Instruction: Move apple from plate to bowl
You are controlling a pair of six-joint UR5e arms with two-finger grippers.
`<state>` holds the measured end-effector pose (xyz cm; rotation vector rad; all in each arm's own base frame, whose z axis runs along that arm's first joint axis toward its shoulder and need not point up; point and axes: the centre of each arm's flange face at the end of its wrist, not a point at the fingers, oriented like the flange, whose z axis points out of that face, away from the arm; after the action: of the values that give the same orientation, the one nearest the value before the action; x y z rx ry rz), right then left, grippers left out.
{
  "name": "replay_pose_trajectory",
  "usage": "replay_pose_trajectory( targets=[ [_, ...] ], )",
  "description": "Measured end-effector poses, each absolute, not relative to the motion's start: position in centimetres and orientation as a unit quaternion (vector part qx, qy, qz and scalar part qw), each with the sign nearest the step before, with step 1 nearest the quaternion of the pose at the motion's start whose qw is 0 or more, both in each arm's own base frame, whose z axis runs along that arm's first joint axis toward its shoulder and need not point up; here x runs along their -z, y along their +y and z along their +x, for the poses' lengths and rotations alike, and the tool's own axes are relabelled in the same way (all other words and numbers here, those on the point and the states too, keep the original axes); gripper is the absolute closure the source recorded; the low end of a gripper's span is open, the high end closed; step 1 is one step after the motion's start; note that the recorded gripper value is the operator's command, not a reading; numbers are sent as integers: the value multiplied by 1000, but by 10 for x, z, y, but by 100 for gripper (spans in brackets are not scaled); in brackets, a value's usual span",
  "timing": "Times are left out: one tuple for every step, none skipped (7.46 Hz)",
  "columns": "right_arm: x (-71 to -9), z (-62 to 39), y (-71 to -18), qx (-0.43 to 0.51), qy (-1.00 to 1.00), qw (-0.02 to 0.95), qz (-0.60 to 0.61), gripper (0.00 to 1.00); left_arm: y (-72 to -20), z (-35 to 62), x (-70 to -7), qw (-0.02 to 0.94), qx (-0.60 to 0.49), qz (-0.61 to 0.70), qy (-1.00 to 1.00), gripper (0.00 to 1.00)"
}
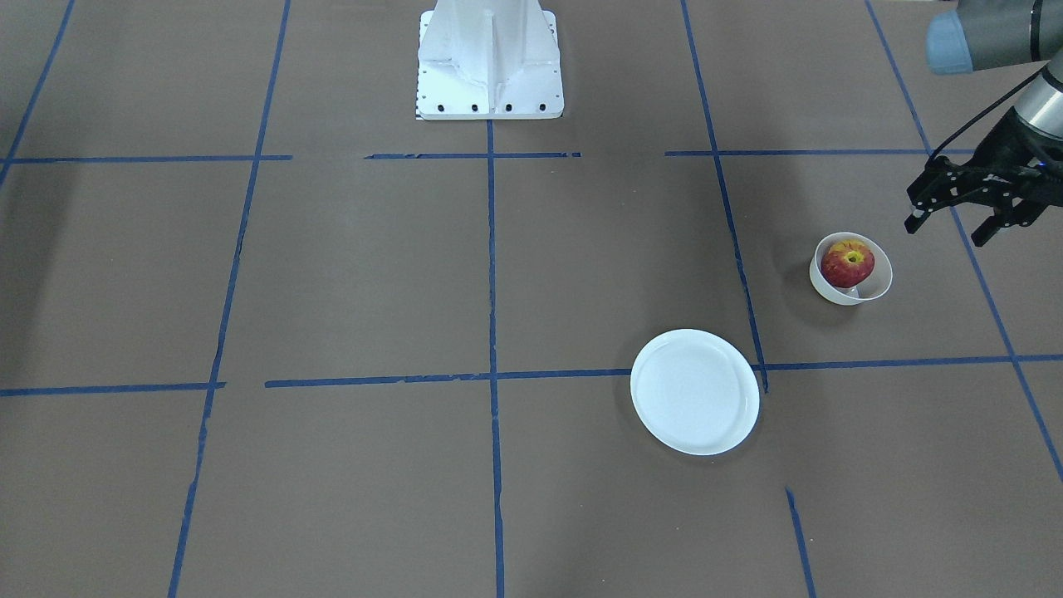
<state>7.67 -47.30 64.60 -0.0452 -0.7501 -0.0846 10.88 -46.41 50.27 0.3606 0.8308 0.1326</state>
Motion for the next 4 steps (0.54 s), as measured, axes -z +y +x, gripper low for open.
replay_pose_trajectory(
  targets=[
    [-646, 77, -473, 41, -366, 929, -22, 0, -470, 88, -509, 903, -86, 180, 380, 0],
    [-646, 77, -473, 41, -366, 929, -22, 0, -480, 61, -514, 911, -108, 179, 355, 0],
    [-646, 77, -473, 41, -366, 929, -22, 0, -490, 30, -519, 922, -114, 164, 333, 0],
    [-646, 77, -473, 41, -366, 929, -22, 0, -495, -2, -528, 932, -99, 135, 321, 0]
  ],
)
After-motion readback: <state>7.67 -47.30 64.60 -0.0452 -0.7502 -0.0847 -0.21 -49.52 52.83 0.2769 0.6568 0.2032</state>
